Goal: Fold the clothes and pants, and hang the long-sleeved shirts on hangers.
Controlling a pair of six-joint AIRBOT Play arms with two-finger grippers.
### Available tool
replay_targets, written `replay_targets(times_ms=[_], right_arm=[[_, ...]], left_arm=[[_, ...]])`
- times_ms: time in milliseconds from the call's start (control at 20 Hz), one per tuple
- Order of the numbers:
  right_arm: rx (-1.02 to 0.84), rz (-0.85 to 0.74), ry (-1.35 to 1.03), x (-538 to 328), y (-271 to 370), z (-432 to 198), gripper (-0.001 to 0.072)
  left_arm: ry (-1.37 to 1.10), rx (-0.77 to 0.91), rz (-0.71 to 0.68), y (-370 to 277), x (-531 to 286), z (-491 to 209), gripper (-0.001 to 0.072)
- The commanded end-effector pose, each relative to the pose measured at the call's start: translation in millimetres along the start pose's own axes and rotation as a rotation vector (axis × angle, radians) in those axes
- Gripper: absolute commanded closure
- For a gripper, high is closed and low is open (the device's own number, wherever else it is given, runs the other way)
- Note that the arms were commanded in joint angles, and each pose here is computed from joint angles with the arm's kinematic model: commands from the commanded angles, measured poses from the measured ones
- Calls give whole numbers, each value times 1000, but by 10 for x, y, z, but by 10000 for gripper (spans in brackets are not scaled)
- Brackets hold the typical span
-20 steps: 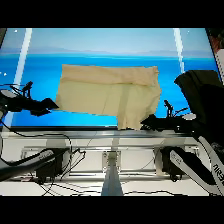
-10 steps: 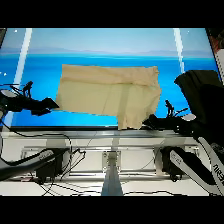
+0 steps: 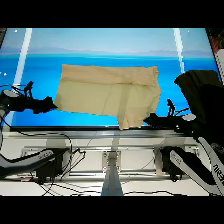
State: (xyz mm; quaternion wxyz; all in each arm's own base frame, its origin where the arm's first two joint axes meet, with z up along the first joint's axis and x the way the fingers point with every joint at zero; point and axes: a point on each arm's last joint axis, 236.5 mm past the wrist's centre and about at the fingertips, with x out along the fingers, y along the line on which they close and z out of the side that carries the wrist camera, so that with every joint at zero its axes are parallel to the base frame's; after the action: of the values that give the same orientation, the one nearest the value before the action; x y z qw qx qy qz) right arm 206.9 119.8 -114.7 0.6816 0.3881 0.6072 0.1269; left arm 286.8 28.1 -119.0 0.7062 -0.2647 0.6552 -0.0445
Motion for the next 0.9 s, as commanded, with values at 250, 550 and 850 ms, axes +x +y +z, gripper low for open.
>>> replay_targets(times_ms=[250, 550, 850], right_arm=[[-295, 14, 5, -406, 506, 369, 700], [-363, 59, -140, -972, 1121, 417, 700], [-358, 103, -366, -1403, 1470, 428, 703]], left_arm=[[-232, 199, -49, -453, -661, 434, 697], [-335, 299, -52, -901, -1341, 77, 697], [-394, 256, -57, -1001, -1481, -39, 697]])
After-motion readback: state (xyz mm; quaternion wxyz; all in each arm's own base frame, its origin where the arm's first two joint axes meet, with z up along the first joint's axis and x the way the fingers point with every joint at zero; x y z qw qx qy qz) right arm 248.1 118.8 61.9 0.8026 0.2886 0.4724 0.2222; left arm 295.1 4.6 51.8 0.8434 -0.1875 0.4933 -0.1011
